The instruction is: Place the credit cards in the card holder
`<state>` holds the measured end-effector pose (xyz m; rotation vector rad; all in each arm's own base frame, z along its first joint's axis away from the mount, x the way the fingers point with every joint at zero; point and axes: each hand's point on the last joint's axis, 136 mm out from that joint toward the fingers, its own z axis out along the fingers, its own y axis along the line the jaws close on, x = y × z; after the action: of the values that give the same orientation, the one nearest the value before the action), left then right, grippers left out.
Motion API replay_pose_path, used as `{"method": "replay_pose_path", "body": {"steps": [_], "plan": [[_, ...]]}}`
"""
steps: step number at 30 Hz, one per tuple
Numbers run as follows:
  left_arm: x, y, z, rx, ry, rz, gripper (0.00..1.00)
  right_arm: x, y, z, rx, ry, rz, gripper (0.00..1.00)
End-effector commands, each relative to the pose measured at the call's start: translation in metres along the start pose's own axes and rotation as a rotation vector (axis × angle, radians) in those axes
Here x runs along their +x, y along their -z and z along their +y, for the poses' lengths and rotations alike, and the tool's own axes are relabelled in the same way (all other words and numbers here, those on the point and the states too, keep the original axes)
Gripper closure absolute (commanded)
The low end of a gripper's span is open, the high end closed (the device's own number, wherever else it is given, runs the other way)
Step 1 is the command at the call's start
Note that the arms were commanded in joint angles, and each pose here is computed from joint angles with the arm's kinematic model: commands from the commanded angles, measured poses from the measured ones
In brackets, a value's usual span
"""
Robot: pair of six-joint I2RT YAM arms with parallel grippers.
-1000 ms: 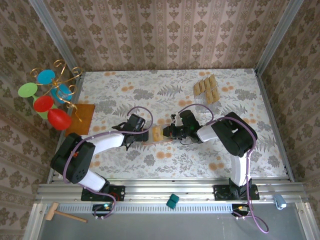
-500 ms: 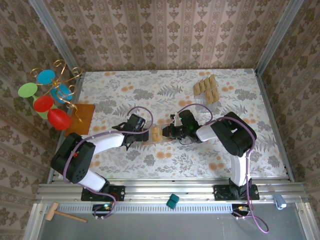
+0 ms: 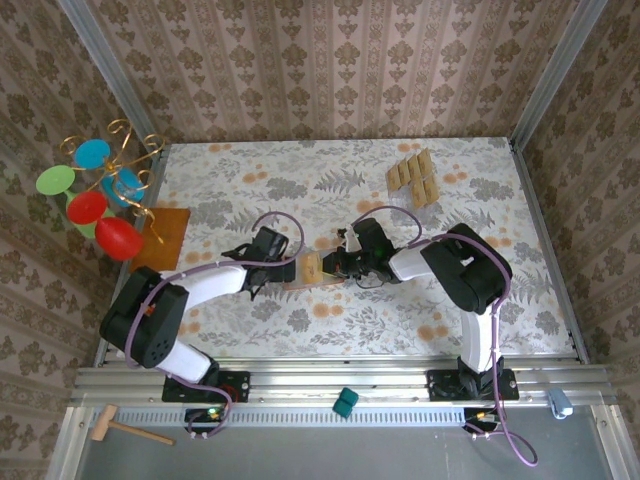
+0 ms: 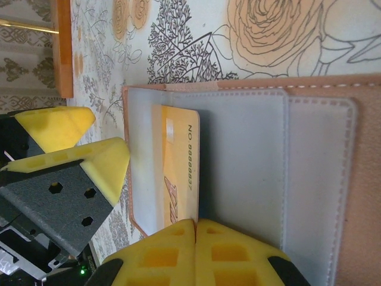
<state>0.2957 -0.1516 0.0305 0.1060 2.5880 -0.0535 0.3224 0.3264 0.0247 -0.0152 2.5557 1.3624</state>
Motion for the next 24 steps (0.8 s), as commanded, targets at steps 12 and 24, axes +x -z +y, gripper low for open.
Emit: {"method": "replay_pose_path", "body": {"steps": [12,24], "plan": [[0.017,0.012,0.022,-0.015,0.082,0.032,0.00,0.005,0.019,-0.006,0.221,0.047,0.049,0.30],[0.028,0.011,0.033,-0.053,0.086,0.061,0.00,-0.019,0.049,0.013,0.385,0.187,0.012,0.29]]}}
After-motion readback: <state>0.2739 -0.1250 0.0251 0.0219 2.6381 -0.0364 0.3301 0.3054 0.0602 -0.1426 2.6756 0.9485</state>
